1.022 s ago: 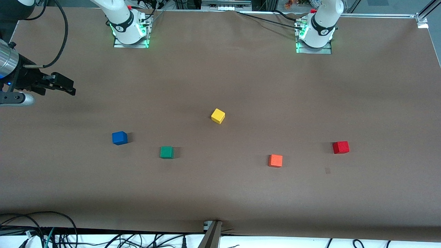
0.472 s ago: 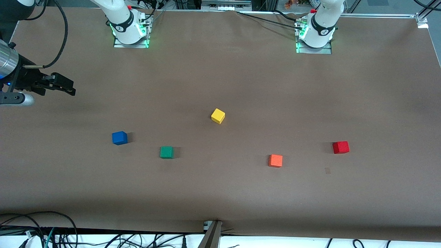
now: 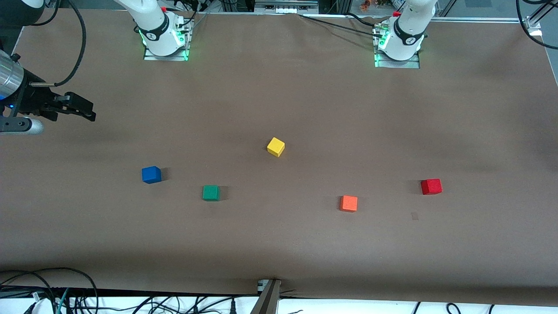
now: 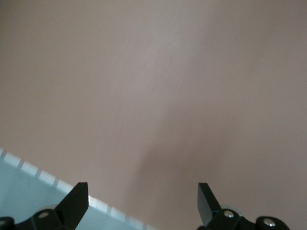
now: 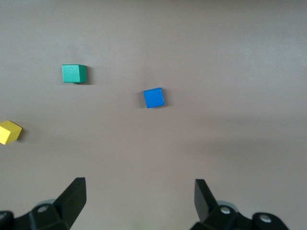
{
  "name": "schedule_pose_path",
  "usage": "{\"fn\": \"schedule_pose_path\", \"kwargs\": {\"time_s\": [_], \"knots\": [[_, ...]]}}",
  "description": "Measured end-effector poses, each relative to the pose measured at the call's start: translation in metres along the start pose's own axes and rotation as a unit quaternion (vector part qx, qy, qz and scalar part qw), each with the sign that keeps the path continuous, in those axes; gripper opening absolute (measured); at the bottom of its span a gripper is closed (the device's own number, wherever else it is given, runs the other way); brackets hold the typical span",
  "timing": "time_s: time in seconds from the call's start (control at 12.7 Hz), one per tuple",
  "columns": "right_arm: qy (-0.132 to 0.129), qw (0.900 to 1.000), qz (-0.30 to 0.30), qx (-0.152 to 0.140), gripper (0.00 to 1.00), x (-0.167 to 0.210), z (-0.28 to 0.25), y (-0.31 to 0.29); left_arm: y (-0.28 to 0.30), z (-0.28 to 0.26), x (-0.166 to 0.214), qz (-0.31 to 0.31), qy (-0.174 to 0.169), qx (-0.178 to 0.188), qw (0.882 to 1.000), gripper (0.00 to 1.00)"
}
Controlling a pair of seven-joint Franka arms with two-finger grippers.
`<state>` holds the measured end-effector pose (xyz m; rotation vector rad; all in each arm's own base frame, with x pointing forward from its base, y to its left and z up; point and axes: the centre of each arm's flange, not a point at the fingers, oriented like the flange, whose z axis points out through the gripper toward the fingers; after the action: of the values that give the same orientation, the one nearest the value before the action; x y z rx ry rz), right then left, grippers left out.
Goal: Pass red block to right arm, stack on blue
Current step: 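Lower the left gripper to the red cube and close on it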
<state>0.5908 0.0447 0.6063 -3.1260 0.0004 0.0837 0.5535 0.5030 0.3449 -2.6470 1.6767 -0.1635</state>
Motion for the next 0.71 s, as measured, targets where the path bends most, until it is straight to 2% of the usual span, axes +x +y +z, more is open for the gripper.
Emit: {"fn": "schedule_pose_path", "kwargs": {"time_s": [0.39, 0.71], "knots": [[0.0, 1.0, 0.0, 0.0, 1.0, 0.0, 0.0, 0.0, 0.002, 0.101, 0.019, 0.03, 0.131, -0.017, 0.991, 1.0], [0.0, 1.0, 0.0, 0.0, 1.0, 0.0, 0.0, 0.0, 0.011, 0.172, 0.067, 0.063, 0.224, -0.059, 0.971, 1.0]]}}
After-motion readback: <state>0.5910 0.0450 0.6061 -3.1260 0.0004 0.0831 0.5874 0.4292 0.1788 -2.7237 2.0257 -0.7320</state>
